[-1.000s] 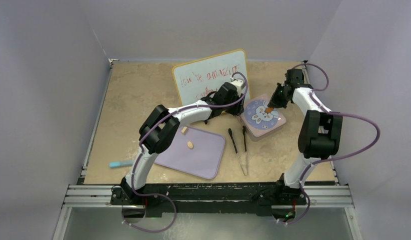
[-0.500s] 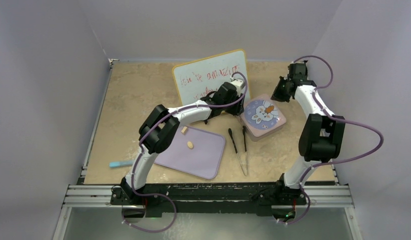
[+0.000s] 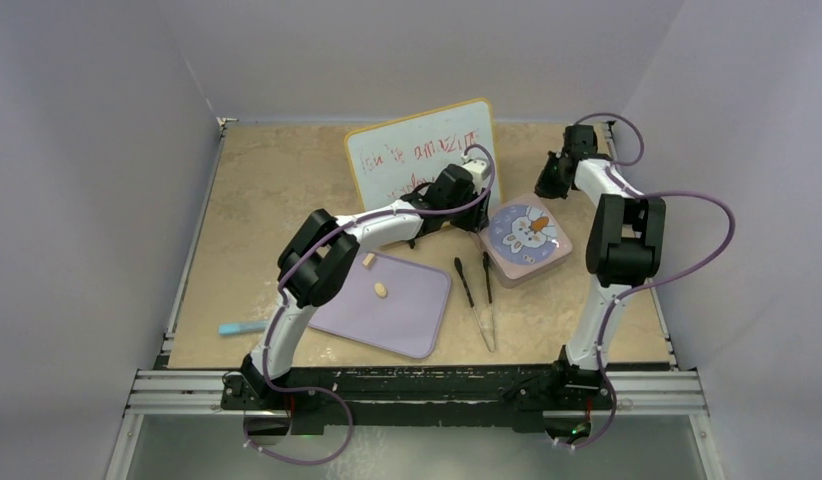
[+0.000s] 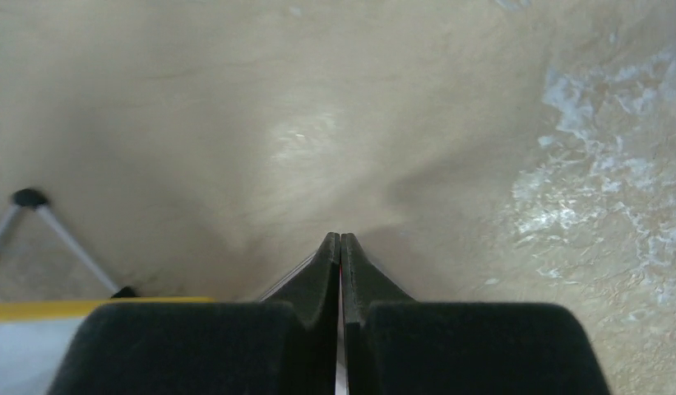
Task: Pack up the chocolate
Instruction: Close the box lid on the packing box.
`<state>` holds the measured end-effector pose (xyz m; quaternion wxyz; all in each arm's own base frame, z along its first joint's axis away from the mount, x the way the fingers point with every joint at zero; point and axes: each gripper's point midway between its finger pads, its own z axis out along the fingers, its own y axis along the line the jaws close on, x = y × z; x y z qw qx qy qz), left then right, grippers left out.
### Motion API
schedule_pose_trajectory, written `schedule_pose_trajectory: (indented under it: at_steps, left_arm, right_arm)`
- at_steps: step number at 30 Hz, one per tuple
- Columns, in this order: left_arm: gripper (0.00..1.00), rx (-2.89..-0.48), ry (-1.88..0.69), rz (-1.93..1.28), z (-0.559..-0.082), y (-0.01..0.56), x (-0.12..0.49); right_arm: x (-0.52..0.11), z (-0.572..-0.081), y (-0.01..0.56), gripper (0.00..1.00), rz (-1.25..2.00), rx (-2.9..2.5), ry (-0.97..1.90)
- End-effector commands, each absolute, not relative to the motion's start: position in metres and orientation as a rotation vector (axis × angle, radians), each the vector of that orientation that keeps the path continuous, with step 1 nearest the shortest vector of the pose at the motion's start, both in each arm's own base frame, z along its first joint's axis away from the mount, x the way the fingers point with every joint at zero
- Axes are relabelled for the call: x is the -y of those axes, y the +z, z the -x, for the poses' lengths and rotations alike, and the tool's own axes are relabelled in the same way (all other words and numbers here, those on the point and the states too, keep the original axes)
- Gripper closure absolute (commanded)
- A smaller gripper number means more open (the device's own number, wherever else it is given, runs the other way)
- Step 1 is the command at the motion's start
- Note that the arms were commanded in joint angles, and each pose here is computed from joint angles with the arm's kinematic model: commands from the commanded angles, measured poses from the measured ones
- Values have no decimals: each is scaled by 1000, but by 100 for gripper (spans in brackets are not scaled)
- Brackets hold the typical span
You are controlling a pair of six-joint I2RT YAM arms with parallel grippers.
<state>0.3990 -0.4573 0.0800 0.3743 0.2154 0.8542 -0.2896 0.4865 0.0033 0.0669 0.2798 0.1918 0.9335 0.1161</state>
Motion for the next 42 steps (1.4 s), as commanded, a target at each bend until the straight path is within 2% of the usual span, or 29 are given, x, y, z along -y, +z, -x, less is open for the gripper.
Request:
schedule_pose_trajectory:
  at_steps: [1,13,19,25,29,33,37,42]
  left_arm:
    - [60,-2186,-785,-569,-395,77,464]
    - [61,-2173,-835,-553,-396,84,473]
    - [61,-2167,-848,-554,-397,86,476]
    - [61,-2172,-841,-552,-398,84,476]
    - [61,-2191,-838,-553,-396,76,475]
    - [62,-2198,-824,-552,-397,74,473]
    - [62,-2176,-844,-545,-399,90,477]
    - [62,-2123,-886,-537,-401,122,482]
  right_arm:
    - [-6,-455,60,100,-565,-2628,282]
    - [9,-449,164,100,-506,-2410,189]
    - [-5,-431,144,100,-487,-2434,271]
    - [-10,-438,84,100,-512,-2556,304]
    - [2,-423,43,100,-603,-2684,182]
    - [8,-421,58,100,-603,-2639,144]
    - [8,-423,100,100,-595,-2576,152]
    - [19,-397,139,100,-675,-2504,70]
